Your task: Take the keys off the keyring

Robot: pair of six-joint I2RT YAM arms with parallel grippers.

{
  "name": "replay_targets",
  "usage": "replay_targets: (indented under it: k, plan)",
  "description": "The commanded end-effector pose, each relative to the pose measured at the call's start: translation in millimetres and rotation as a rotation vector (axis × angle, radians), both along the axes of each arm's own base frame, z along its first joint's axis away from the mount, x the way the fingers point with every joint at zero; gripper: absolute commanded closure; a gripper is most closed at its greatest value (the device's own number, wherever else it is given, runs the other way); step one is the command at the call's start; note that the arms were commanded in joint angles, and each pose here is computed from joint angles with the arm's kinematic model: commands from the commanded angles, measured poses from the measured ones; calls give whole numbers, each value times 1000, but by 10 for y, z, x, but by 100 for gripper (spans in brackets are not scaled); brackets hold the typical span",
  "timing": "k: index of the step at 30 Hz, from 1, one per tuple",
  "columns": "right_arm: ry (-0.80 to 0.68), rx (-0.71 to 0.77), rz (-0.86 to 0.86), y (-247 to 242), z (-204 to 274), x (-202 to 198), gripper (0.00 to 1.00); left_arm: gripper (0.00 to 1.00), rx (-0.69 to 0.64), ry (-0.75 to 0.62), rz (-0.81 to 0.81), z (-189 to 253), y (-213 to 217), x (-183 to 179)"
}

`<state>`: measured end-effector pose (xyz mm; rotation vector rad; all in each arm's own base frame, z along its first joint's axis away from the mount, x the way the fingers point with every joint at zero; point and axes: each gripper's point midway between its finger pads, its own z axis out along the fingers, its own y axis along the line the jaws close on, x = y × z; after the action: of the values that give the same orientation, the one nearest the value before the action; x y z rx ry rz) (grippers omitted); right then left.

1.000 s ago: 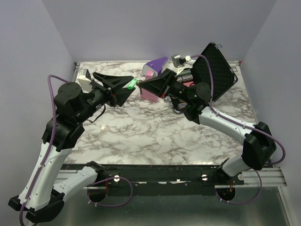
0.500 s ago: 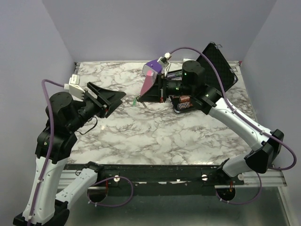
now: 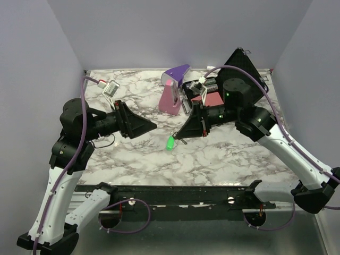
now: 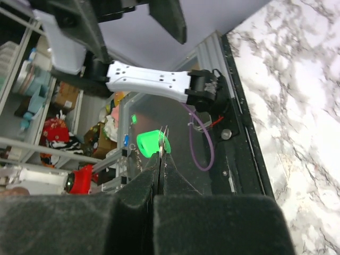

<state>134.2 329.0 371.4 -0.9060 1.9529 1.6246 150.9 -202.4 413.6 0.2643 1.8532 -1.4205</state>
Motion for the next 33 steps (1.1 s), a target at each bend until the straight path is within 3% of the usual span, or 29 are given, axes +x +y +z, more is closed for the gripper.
replay_targets:
  k: [1,10,33]
  plan:
    - [-9,82,126,-52,170,-252,99,33,-39,-219,-214,265,-72,-337]
    - [-34,152,160,-53,385,-310,99,32,-65,-256,-407,430,-240,-607]
    - [-55,228,202,-53,661,-371,99,45,-11,-237,-370,402,-453,-461]
